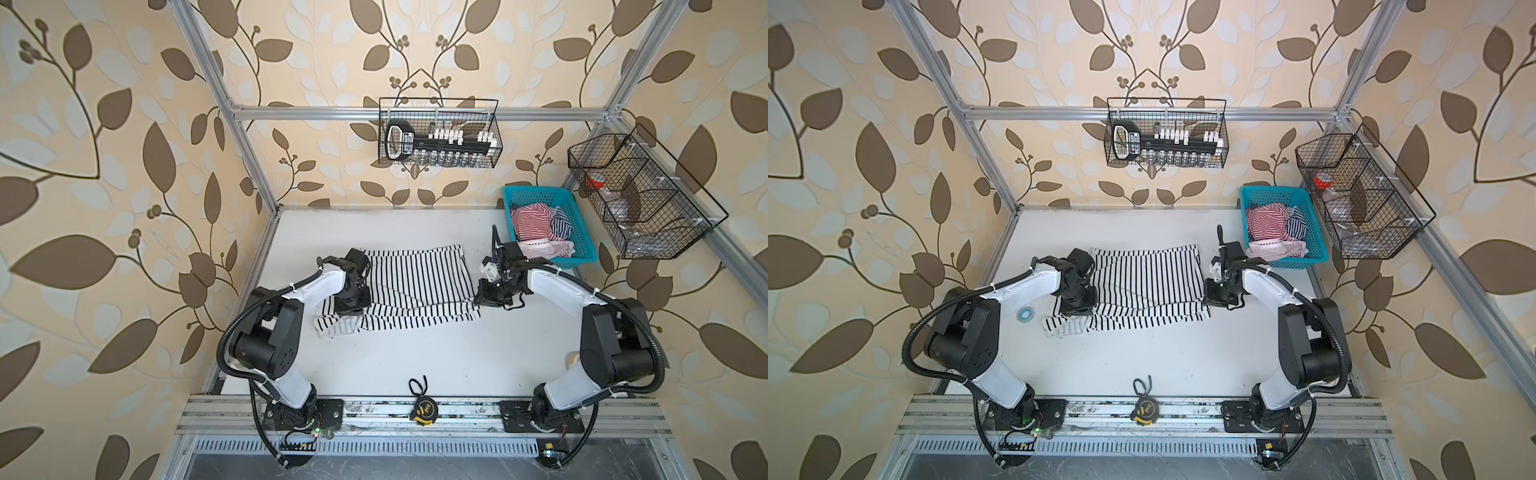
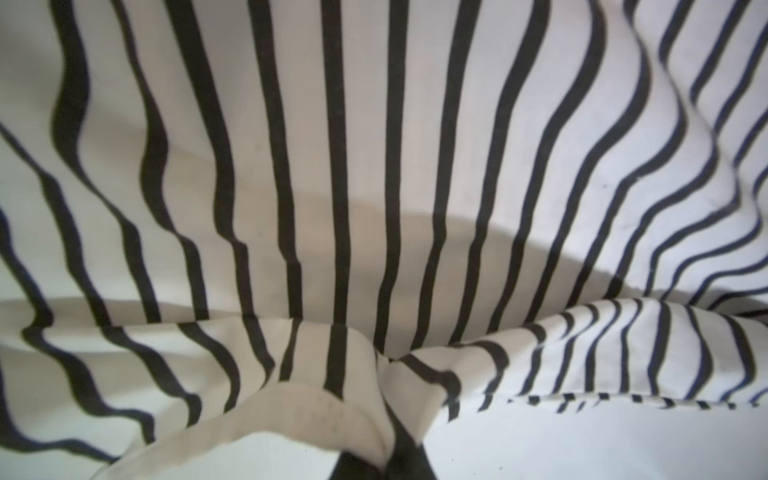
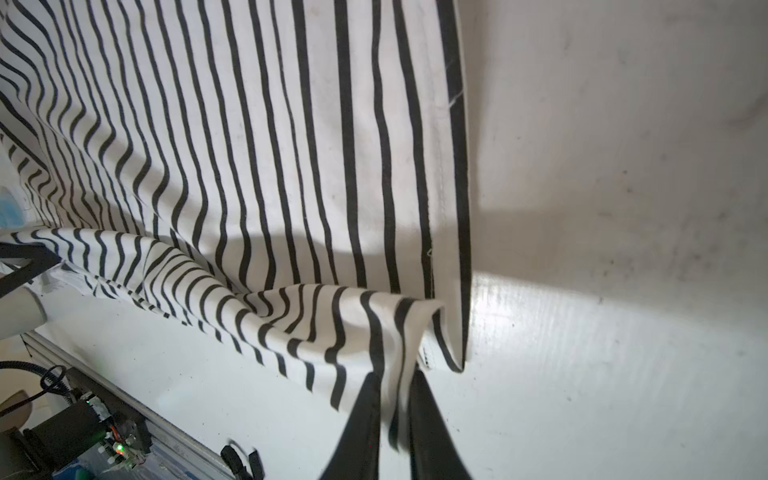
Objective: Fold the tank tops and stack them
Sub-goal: 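Fold the held hem over the tank top toward its far edge with both grippers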
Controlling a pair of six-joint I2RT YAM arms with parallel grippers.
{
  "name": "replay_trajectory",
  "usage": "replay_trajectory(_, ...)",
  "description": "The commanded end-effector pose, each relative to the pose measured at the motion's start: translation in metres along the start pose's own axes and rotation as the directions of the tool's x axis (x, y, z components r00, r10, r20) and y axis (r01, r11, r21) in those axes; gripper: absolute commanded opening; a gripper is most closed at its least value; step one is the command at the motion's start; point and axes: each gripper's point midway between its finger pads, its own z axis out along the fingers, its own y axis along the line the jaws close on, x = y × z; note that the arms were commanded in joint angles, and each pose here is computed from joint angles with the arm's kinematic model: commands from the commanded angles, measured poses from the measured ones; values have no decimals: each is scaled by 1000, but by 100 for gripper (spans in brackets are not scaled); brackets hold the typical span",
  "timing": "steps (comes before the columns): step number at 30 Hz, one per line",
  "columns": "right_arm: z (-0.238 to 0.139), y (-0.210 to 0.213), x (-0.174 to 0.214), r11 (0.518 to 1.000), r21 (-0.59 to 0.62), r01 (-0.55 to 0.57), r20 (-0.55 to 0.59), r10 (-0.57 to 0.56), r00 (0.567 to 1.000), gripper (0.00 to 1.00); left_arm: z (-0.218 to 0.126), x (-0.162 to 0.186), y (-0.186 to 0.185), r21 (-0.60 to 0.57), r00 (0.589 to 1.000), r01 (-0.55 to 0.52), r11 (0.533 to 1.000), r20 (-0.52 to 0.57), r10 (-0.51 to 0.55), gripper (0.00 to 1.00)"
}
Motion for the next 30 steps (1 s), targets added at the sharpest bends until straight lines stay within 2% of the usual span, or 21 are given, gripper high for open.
replay_trajectory(1, 3, 3, -13, 999, -31, 12, 6, -12, 1000, 16, -4, -14, -6, 33, 1000, -11, 999, 7, 11, 0)
replay_trajectory(9, 8, -5, -29, 999, -35, -28, 30, 29, 999, 30, 1, -27, -6, 50, 1000, 23, 998, -4, -23, 0)
replay_trajectory(11, 6, -5, -32, 999, -35, -32, 47, 34, 998, 37, 2, -30, -7, 53, 1000, 31, 998, -1, -31, 9)
replay_trajectory(13, 2, -4, -34, 999, -35, -33, 66, 36, 997, 39, 2, -33, -7, 53, 999, 37, 998, 5, -37, 20)
replay_trajectory(15, -5, -4, -36, 999, -28, -36, 94, 39, 995, 43, -1, -38, -9, 58, 999, 41, 997, 14, -42, 39)
replay_trajectory(17, -17, -3, -37, 999, -19, -37, 135, 39, 990, 48, -7, -43, -13, 67, 999, 39, 997, 29, -41, 46)
replay_trajectory(20, -37, 1, -37, 999, -13, -38, 197, 39, 980, 49, -19, -48, -15, 68, 997, 37, 997, 59, -41, 53)
replay_trajectory(24, -54, 12, -23, 1000, 2, -11, 233, 10, 972, 40, -40, -47, -9, 42, 993, 43, 998, 106, -47, 55)
replay_trajectory(28, -42, 34, 4, 999, -15, 46, 184, -42, 982, 16, -55, -34, -2, 53, 988, 65, 996, 137, -72, 47)
replay_trajectory(30, -28, 43, 17, 997, -23, 69, 138, -65, 988, 7, -58, -24, 0, 68, 987, 75, 995, 137, -84, 44)
